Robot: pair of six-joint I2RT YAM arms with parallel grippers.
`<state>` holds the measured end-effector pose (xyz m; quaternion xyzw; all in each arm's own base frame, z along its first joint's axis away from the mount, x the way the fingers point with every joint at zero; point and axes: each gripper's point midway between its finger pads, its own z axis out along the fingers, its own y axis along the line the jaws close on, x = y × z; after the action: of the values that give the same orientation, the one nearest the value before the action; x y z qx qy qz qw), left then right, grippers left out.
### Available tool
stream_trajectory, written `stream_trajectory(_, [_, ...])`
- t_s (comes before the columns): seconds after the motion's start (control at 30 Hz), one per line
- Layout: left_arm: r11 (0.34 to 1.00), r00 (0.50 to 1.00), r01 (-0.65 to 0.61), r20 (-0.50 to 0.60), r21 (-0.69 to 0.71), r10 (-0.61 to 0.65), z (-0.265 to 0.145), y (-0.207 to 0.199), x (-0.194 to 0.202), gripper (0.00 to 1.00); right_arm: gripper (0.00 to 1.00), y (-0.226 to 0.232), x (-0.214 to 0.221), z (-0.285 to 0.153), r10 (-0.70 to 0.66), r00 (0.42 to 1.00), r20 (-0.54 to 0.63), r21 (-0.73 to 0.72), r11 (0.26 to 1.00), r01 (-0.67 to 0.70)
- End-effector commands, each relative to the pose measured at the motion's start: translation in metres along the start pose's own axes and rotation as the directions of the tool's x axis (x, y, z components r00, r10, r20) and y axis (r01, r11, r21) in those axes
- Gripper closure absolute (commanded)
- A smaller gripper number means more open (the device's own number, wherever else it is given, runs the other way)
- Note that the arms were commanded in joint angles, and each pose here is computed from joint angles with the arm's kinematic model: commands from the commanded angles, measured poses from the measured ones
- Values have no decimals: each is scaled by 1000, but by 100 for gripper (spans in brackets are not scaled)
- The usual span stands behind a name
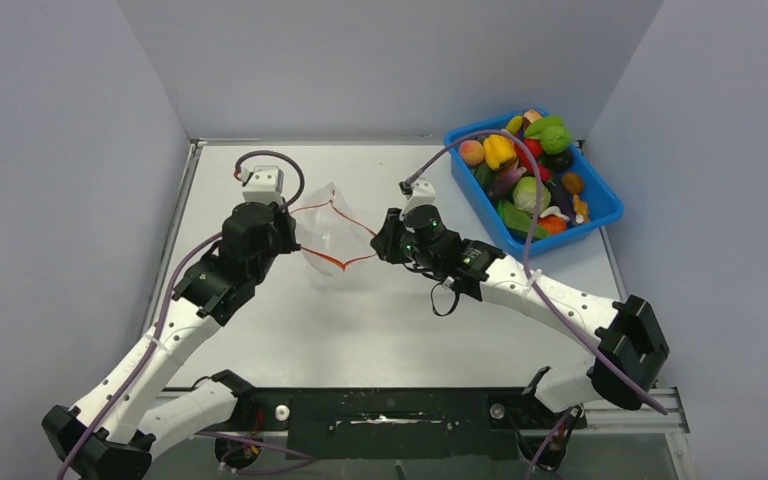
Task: Place the food in the zip-top bag and seal the zipper
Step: Open the zipper of the food storage bag.
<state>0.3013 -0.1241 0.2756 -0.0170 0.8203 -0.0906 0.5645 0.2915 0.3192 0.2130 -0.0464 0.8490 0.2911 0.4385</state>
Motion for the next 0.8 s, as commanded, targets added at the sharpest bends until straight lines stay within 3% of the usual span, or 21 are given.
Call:
stream_trajectory(0.0, [999, 999, -36, -24, -2, 36, 3, 6, 13, 100, 83, 26, -14, 5, 18, 1000, 11, -107, 994, -16])
stream_trajectory(0.5, [996, 997, -60, -38, 63, 63, 13, -7, 24, 100, 46, 36, -23, -2, -3, 1000, -11, -126, 992, 2])
stream_trajectory(0.77, [994, 995, -87, -37, 72, 90, 15, -10, 20, 100, 43, 31, -52, -31, -52, 997, 53, -119, 991, 58])
